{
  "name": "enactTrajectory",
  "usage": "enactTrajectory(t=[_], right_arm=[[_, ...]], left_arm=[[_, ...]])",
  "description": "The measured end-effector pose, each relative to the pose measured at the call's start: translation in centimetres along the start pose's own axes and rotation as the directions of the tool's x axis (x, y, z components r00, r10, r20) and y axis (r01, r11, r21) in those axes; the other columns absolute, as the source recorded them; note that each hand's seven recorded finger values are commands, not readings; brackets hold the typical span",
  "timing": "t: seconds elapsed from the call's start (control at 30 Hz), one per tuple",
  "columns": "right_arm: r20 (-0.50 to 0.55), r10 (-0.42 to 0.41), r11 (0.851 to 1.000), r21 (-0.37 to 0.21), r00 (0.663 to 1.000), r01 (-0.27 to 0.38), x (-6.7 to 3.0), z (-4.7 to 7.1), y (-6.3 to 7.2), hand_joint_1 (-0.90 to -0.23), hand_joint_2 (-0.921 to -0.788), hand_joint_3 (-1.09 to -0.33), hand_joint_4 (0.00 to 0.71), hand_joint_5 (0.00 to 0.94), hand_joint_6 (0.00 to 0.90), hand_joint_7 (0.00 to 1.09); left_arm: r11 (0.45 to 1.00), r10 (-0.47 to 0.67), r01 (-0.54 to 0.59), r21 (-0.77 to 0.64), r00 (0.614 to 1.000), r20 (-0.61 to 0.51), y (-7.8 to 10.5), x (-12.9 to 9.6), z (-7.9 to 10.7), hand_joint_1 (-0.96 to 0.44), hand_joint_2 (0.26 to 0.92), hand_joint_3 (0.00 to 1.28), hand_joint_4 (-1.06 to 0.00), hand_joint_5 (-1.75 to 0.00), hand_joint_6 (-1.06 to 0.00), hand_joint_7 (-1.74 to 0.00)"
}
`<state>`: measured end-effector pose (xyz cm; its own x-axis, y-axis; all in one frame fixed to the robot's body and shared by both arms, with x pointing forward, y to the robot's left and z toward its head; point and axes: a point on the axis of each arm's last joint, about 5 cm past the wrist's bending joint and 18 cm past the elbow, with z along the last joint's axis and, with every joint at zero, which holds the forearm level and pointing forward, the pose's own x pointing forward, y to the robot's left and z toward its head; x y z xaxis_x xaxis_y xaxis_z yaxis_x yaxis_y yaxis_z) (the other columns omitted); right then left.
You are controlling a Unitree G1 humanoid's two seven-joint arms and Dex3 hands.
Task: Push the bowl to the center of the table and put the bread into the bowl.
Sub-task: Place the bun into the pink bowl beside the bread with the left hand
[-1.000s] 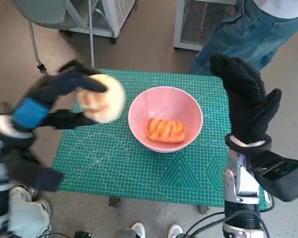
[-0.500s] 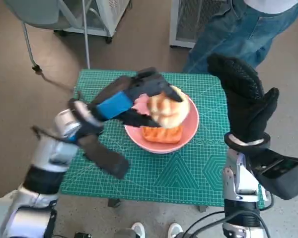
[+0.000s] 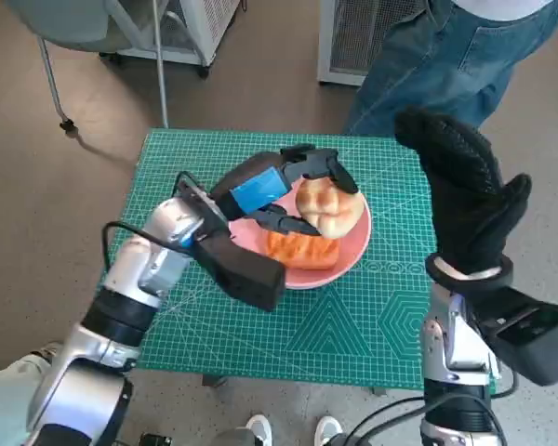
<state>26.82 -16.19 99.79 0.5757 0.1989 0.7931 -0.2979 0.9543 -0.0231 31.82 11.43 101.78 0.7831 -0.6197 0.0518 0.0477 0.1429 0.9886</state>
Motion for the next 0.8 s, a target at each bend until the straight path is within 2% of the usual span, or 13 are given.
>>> enactTrajectory(t=[0.07, 0.13, 0.23, 0.33, 0.53, 0.8], right_arm=[[0.002, -0.003, 1.000, -0.002, 1.000, 0.003, -0.01, 0.0, 0.0, -0.608, -0.921, -0.753, 0.265, 0.084, -0.001, 0.75], [0.003, -0.006, 1.000, -0.004, 1.000, 0.006, -0.01, 0.1, -0.1, -0.607, -0.921, -0.753, 0.265, 0.084, -0.001, 0.75], [0.004, -0.013, 1.000, -0.006, 1.000, 0.013, -0.01, 0.1, -0.1, -0.607, -0.921, -0.752, 0.265, 0.085, -0.001, 0.75], [0.004, -0.017, 1.000, -0.006, 1.000, 0.017, -0.01, 0.1, 0.0, -0.608, -0.921, -0.752, 0.265, 0.085, -0.001, 0.74], [0.001, -0.018, 1.000, -0.015, 1.000, 0.018, 0.01, 0.1, 0.1, -0.612, -0.921, -0.750, 0.265, 0.086, -0.001, 0.74], [-0.001, -0.025, 0.999, -0.021, 1.000, 0.025, 0.08, 0.0, 0.3, -0.610, -0.921, -0.755, 0.262, 0.086, -0.001, 0.74]], left_arm=[[0.999, -0.052, 0.052, -0.016, 0.998, -0.028, 0.0, -0.1, 0.2, -0.22, 0.897, 0.03, -0.17, -0.05, -0.28, -0.16], [0.994, -0.102, 0.100, -0.045, 0.994, -0.047, 0.1, -0.3, 0.3, -0.25, 0.900, 0.02, -0.15, -0.02, -0.27, -0.11], [0.984, -0.151, 0.145, -0.103, 0.987, -0.054, 0.2, -0.5, 0.4, -0.30, 0.903, 0.01, -0.12, -0.01, -0.26, -0.08], [0.976, -0.154, 0.146, -0.158, 0.987, -0.038, 0.3, -0.8, 0.4, -0.31, 0.904, 0.01, -0.11, 0.00, -0.26, -0.07], [0.955, -0.089, 0.086, -0.285, 0.996, 0.001, 0.8, -1.5, -0.1, -0.31, 0.902, 0.01, -0.10, 0.00, -0.29, -0.07], [0.874, 0.082, -0.046, -0.484, 0.995, 0.053, 2.0, -3.1, -1.3, -0.31, 0.909, 0.01, -0.11, 0.00, -0.31, -0.06]])
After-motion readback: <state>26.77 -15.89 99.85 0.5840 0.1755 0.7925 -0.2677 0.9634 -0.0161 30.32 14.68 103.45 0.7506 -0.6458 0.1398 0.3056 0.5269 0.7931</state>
